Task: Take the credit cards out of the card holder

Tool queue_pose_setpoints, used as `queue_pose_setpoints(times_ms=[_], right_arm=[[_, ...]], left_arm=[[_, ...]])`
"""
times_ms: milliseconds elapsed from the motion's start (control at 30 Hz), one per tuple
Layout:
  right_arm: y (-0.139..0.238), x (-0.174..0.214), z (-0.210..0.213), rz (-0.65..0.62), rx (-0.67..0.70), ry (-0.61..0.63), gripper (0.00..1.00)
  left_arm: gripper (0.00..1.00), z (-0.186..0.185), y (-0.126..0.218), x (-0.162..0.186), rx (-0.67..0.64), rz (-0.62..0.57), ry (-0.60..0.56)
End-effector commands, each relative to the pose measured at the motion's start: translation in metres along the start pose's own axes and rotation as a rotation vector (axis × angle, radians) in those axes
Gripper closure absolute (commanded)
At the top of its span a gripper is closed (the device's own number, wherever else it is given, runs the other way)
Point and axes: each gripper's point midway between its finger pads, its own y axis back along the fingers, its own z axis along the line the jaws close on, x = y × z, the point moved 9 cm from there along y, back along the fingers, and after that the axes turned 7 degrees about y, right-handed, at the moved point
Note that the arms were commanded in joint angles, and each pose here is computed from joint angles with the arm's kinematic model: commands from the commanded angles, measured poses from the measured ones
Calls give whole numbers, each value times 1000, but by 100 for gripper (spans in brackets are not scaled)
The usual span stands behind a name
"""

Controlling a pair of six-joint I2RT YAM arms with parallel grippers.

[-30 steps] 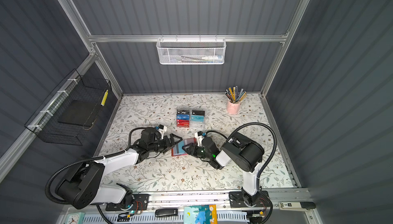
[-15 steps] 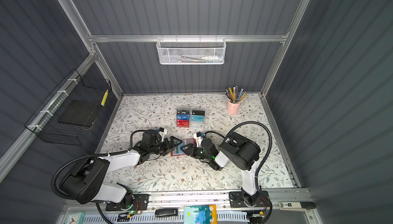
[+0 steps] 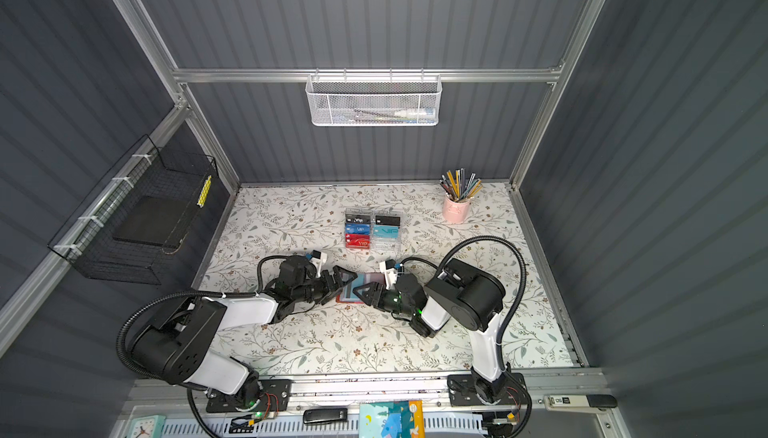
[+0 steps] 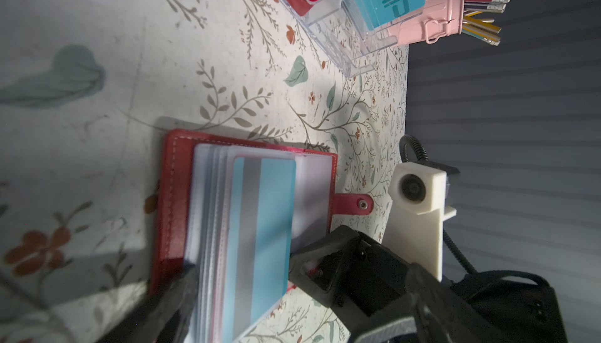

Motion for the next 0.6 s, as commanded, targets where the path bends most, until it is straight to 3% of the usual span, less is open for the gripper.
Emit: queue_pose_setpoints(times_ms=[0,567], right_arm=[[0,3,1,4,-20,17,39],[-4,1,0,-36,-61,3,43]], left_arm=[[0,13,-2,7,-27,29,44],[0,21,-5,9,-12,31,88]])
